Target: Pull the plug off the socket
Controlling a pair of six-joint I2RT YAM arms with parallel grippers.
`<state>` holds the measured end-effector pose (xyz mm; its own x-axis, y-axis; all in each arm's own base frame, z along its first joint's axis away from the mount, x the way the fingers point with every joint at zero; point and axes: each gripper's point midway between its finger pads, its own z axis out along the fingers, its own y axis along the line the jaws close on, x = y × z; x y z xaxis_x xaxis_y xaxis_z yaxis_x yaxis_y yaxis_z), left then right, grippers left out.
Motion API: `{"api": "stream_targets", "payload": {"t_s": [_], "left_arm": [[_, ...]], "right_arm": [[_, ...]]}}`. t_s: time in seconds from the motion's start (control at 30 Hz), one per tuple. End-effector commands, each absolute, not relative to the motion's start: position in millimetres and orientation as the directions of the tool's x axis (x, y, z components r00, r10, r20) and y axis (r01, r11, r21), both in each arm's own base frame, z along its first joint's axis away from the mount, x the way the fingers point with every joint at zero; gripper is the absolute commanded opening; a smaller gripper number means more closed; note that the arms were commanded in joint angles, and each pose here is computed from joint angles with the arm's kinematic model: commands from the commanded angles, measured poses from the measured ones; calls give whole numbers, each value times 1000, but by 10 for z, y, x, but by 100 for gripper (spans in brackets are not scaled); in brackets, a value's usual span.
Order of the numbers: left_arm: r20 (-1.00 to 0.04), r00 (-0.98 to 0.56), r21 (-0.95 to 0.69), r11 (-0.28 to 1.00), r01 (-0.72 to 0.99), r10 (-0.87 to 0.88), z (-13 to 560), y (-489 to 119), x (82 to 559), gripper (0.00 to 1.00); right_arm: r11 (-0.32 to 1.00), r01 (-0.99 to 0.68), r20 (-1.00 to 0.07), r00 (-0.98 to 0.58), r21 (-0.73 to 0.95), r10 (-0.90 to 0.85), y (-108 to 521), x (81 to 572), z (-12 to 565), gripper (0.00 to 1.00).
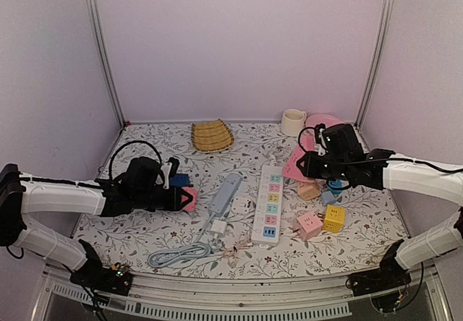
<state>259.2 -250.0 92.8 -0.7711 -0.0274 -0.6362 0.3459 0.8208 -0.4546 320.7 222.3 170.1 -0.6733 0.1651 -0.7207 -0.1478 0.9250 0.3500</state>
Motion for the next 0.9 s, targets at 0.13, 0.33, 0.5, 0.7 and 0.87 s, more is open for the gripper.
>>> {"api": "stream_targets", "payload": {"t_s": [0.13, 0.33, 0.5, 0.7, 0.87], "left_arm": [[-552, -811, -493, 860, 130, -194, 655, -2151, 2602, 0], [-521, -827, -480, 873, 79, -212, 489, -2050, 2575, 0], [-495, -843, -482, 874, 65, -210, 377, -2055, 2550, 0], [-479, -850, -464, 885, 35, -218, 284, -2002, 2535, 6], [-478, -849, -441, 898, 8, -227, 243, -1928, 2534, 19]], "right_arm": [[912, 12, -738, -584, 409, 339, 1583, 3319, 1890, 4], [895, 119, -728, -541, 430, 422, 1137, 3317, 1860, 4], [870, 214, -700, -523, 445, 487, 802, 3313, 1714, 5], [826, 317, -659, -499, 465, 563, 529, 3260, 1520, 7], [804, 368, -634, -494, 467, 595, 387, 3216, 1379, 8]]}}
